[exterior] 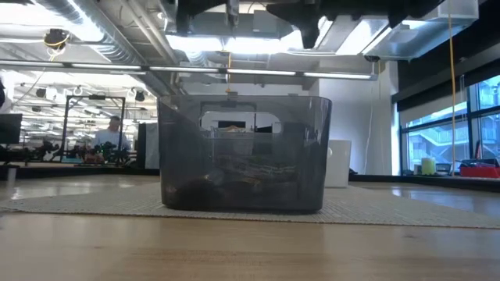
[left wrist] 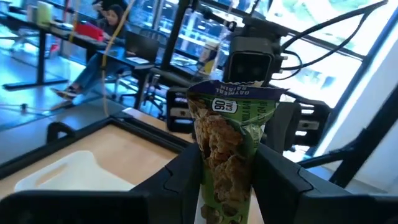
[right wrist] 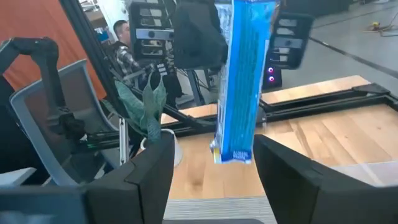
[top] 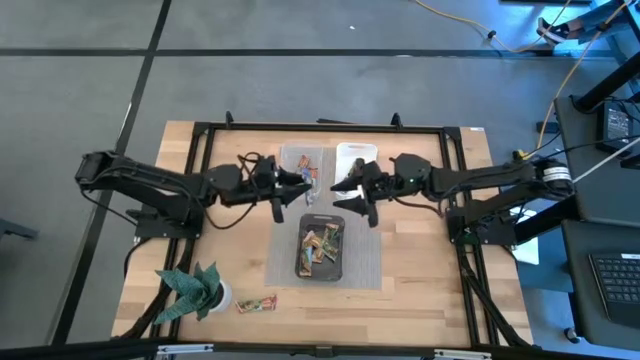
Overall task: Pick and place Granola Bars by type
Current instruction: Put the blue granola bar into the white bin
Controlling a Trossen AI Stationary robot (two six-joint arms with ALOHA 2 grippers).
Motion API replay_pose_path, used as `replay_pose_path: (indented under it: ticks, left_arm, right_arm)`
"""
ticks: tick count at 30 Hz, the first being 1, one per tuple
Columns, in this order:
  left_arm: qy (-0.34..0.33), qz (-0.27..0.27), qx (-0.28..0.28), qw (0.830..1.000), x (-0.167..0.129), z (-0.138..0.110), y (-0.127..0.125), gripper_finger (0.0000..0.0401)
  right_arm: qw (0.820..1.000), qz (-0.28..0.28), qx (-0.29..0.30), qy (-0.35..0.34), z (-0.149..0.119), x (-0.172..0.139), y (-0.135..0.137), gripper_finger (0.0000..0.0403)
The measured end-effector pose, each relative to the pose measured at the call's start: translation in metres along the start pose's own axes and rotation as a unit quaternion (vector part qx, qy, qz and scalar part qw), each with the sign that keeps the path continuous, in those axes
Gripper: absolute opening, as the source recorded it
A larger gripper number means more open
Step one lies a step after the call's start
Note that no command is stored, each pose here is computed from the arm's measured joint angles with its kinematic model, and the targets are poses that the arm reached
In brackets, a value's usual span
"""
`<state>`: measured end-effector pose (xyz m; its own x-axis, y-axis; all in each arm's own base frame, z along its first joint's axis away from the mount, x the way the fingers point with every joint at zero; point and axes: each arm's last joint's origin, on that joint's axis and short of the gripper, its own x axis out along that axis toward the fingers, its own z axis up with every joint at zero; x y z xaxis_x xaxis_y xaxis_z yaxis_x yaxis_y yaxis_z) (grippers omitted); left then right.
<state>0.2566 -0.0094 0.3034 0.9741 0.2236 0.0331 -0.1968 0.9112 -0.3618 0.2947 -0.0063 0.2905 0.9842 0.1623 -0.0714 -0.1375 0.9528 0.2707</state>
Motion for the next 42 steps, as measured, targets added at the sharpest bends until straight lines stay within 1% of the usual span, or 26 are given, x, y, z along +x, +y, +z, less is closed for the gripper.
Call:
replay_pose_path:
  ticks: [7, 12, 22, 28, 32, 42]
  left_arm:
    - [0.002, -0.060, 0.002, 0.998, 0.018, -0.005, 0.010, 0.0121]
    - [-0.001, -0.089, 0.001, 0.996, 0.023, -0.007, 0.011, 0.0121]
    - [-0.018, -0.095, 0.020, 0.995, 0.022, -0.004, 0.010, 0.0121]
    - [-0.018, -0.088, 0.021, 0.996, 0.023, -0.005, 0.010, 0.0121]
    - [-0.019, -0.077, 0.021, 0.997, 0.023, -0.005, 0.011, 0.0121]
    - [-0.020, -0.075, 0.025, 0.997, 0.023, -0.005, 0.011, 0.0121]
  right_arm:
    - [1.000, 0.003, -0.005, -0.018, -0.009, 0.015, -0.006, 0.0222]
    - [1.000, -0.021, -0.004, -0.019, -0.011, 0.023, -0.009, 0.0222]
    - [1.000, -0.020, -0.004, -0.018, -0.006, 0.041, -0.012, 0.0222]
    - [1.000, -0.017, 0.009, -0.024, -0.002, 0.044, -0.011, 0.0221]
    - [1.000, -0.018, 0.012, -0.019, -0.003, 0.044, -0.011, 0.0204]
    - [0.999, -0.019, 0.024, -0.009, -0.005, 0.044, -0.012, 0.0125]
